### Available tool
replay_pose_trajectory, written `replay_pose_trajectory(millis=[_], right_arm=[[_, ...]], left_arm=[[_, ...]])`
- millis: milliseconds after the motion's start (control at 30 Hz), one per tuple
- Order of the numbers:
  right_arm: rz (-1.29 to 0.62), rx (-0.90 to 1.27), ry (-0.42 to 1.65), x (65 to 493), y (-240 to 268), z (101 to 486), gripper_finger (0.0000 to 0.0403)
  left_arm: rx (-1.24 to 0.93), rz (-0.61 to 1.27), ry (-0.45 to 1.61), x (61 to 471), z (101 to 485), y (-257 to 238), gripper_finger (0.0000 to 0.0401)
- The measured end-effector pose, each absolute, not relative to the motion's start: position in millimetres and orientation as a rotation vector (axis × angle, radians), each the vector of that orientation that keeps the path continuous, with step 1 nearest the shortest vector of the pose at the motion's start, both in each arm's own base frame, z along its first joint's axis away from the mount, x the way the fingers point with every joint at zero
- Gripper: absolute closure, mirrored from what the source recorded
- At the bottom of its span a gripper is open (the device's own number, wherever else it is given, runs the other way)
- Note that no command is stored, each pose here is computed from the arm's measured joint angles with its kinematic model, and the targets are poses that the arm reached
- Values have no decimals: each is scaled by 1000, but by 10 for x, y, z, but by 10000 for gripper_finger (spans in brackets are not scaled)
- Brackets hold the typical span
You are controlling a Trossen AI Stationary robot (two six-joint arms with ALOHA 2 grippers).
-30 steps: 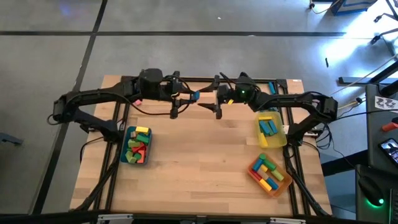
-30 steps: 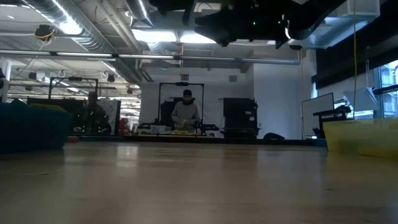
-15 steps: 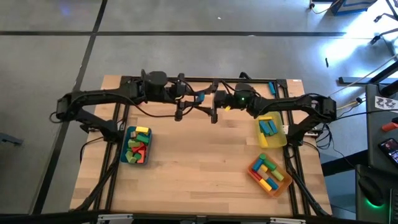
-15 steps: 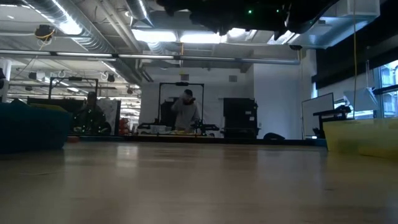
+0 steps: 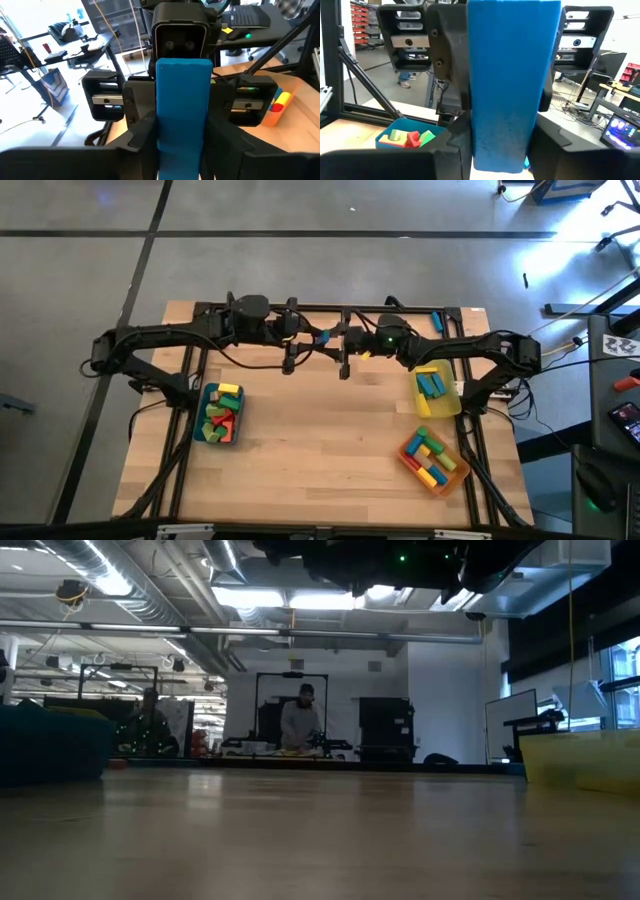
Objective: Sort blocks by size
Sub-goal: Put the blue rectangular block into the yellow bin
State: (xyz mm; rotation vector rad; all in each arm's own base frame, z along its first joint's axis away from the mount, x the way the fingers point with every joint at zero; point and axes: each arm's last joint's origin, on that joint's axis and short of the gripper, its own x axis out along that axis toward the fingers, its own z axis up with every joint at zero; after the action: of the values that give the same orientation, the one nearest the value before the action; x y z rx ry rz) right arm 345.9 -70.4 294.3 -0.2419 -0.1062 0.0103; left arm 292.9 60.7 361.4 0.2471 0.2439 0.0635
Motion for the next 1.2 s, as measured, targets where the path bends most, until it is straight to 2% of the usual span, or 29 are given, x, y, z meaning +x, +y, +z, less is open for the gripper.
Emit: replay_pose_trajectory(millis=[300,600,767,1000,1200], right_arm=[[-23,-248,-12,3353,-695,2994,268],[-138,-154,198,2912,-634,3211,261],[-296,-67,384,2579,-606,3237,266],[-638,140,579,2175,-601,3165,260],[-880,248,780,1944,-588,2977,262]], left_arm=[[230,144,306,2811,3630,629,200],[164,130,497,2413,3637,540,190],[142,118,628,2273,3563,510,190],[90,100,815,2243,3380,502,190],[60,104,864,2232,3335,500,190]])
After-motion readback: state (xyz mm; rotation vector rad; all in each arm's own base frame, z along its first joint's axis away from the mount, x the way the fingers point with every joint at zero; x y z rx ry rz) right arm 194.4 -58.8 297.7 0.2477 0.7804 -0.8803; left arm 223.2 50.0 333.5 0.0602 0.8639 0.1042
